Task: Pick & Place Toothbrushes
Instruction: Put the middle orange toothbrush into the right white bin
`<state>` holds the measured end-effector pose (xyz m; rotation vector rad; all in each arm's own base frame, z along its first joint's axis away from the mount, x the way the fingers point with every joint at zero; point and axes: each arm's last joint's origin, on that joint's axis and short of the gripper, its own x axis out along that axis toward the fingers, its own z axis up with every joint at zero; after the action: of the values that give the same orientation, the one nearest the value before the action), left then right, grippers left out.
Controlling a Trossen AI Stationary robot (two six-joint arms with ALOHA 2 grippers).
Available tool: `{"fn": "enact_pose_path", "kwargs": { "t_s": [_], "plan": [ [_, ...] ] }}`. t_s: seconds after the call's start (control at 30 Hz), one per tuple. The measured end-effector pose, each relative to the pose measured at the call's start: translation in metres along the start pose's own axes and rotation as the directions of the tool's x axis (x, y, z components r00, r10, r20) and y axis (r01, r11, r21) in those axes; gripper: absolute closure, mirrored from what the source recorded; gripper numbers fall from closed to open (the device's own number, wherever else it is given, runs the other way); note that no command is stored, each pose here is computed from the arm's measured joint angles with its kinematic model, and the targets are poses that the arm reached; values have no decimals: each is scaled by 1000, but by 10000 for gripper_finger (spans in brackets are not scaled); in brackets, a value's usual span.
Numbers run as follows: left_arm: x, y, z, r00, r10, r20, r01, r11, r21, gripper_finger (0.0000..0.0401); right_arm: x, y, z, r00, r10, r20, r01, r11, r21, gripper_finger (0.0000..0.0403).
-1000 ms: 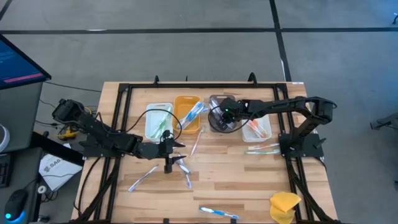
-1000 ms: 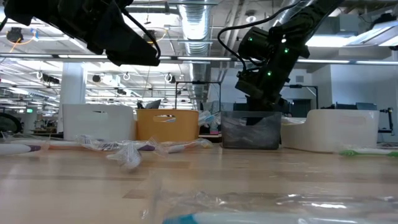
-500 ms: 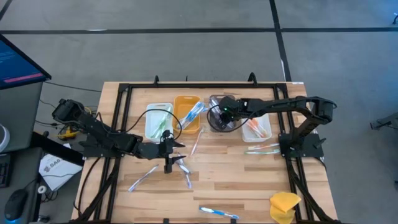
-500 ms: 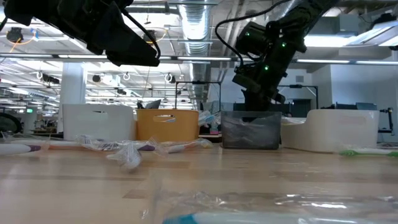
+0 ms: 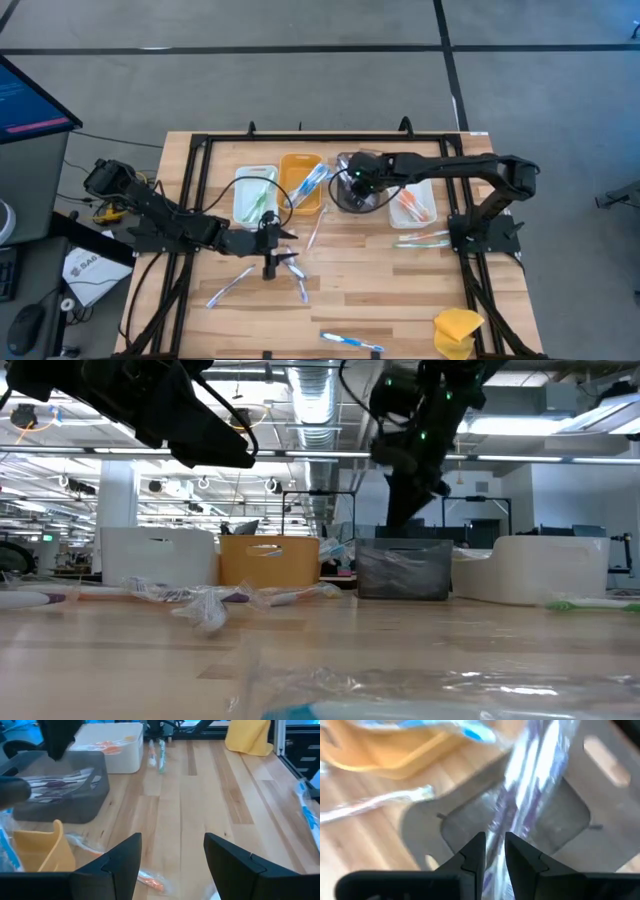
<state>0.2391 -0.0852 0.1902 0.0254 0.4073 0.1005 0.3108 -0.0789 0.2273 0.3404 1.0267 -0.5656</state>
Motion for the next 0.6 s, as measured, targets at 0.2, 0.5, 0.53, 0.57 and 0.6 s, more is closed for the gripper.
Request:
{"fn": "enact_pose_path", "kwargs": {
  "t_s": [0.2,0.5,0.53,0.57,0.6],
  "plan": [
    [0,0,0,1000,-6,-5,6,1000,2,192,-43,19,0,991,87,105,-80,994,-69,337],
    [-7,-14,-3,998,-62,-4,62,989,131,192,-116,66,-38,930,315,191,-259,927,-270,337],
    [-8,-16,-3,998,-70,-4,70,987,142,192,-123,72,-44,919,345,192,-280,912,-299,337],
    [-9,-17,-3,997,-76,-4,76,985,153,192,-128,78,-50,910,365,196,-291,900,-325,337],
    [-9,-19,-4,997,-82,-4,81,983,166,192,-134,85,-56,902,381,204,-297,889,-350,337]
  ]
}}
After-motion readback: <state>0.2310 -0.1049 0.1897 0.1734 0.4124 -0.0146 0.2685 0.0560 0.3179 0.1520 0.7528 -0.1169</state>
